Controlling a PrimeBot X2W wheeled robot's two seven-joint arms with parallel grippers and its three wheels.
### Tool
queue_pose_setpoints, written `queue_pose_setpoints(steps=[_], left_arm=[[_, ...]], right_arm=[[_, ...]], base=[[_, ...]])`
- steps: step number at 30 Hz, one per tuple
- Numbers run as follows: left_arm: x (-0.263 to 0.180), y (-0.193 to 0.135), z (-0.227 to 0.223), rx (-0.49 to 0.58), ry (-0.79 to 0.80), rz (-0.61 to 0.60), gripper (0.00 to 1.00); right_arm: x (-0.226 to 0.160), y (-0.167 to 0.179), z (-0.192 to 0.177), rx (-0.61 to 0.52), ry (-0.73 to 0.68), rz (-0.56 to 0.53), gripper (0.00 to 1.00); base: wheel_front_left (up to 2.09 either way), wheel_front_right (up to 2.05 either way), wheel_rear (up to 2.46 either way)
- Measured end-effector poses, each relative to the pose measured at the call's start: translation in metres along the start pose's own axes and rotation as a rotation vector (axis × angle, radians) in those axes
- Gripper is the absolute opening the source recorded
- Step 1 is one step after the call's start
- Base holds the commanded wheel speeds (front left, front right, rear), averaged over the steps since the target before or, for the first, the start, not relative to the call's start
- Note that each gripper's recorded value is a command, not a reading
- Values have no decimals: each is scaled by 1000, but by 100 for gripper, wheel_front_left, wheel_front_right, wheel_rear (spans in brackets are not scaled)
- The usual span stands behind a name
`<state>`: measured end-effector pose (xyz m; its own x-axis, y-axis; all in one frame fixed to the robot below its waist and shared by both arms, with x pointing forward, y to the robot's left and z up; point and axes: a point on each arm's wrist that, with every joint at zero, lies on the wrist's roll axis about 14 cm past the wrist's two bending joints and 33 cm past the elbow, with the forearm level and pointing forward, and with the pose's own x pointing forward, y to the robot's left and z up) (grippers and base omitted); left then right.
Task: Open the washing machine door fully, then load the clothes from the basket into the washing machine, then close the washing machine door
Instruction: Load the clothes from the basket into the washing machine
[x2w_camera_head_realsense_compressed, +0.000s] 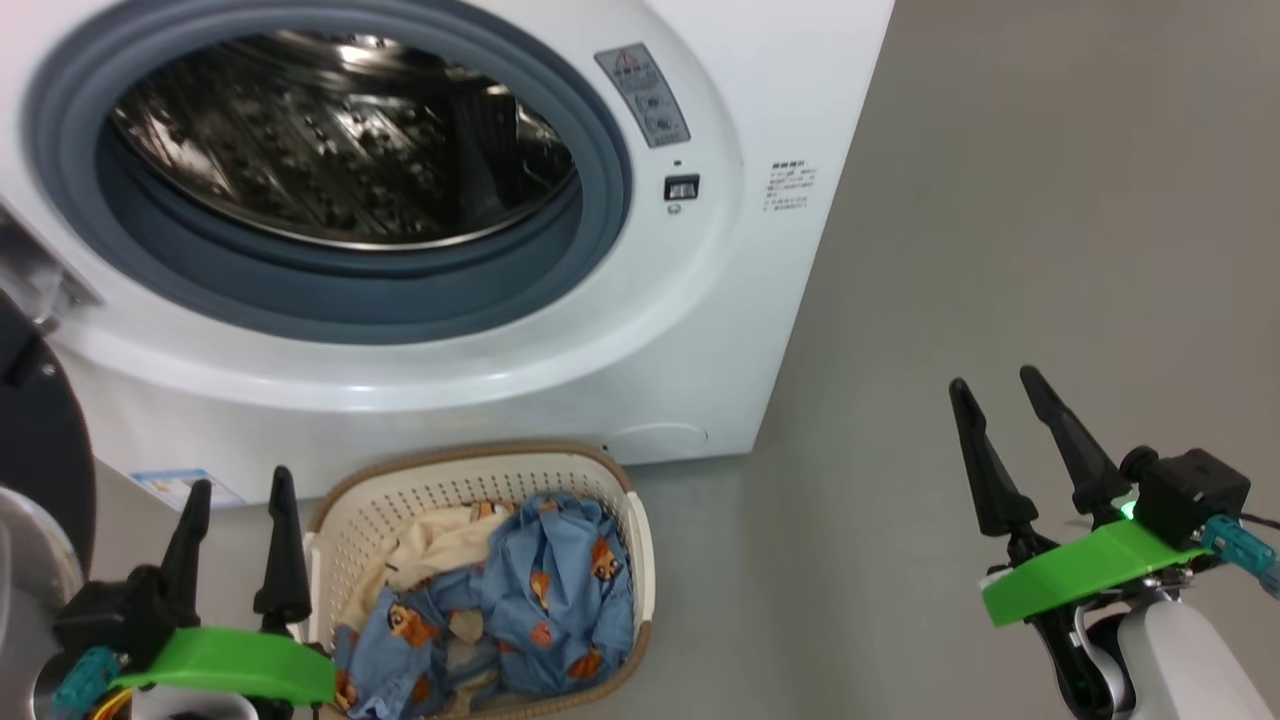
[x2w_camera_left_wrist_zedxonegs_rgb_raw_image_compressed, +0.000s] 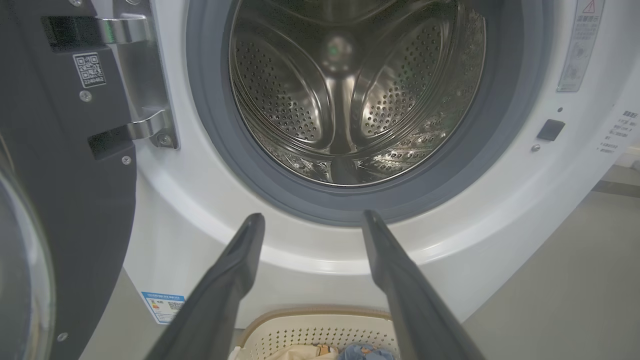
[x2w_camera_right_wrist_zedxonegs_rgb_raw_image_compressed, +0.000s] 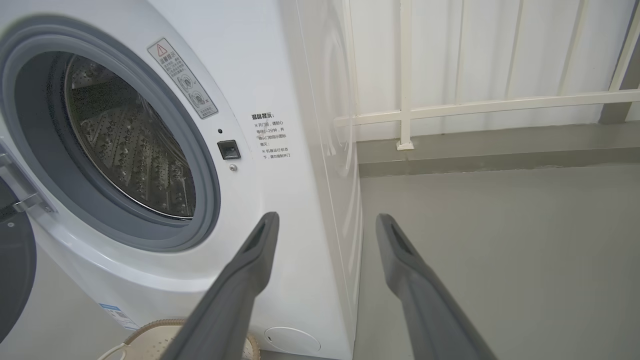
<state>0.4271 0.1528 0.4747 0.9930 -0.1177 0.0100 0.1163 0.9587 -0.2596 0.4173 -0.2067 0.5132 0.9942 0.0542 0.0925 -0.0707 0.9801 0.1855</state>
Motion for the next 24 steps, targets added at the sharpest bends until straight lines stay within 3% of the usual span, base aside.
queue_pose_setpoints(steps=[10, 24], left_arm=[[36, -5, -43, 4, 117, -50, 100], [70, -21, -158, -76, 421, -131, 100]], right_arm=[[24, -10, -28, 13, 51, -33, 100], [55, -25, -82, 27, 141, -76, 100]], base=[[0, 0, 0], [0, 0, 0]])
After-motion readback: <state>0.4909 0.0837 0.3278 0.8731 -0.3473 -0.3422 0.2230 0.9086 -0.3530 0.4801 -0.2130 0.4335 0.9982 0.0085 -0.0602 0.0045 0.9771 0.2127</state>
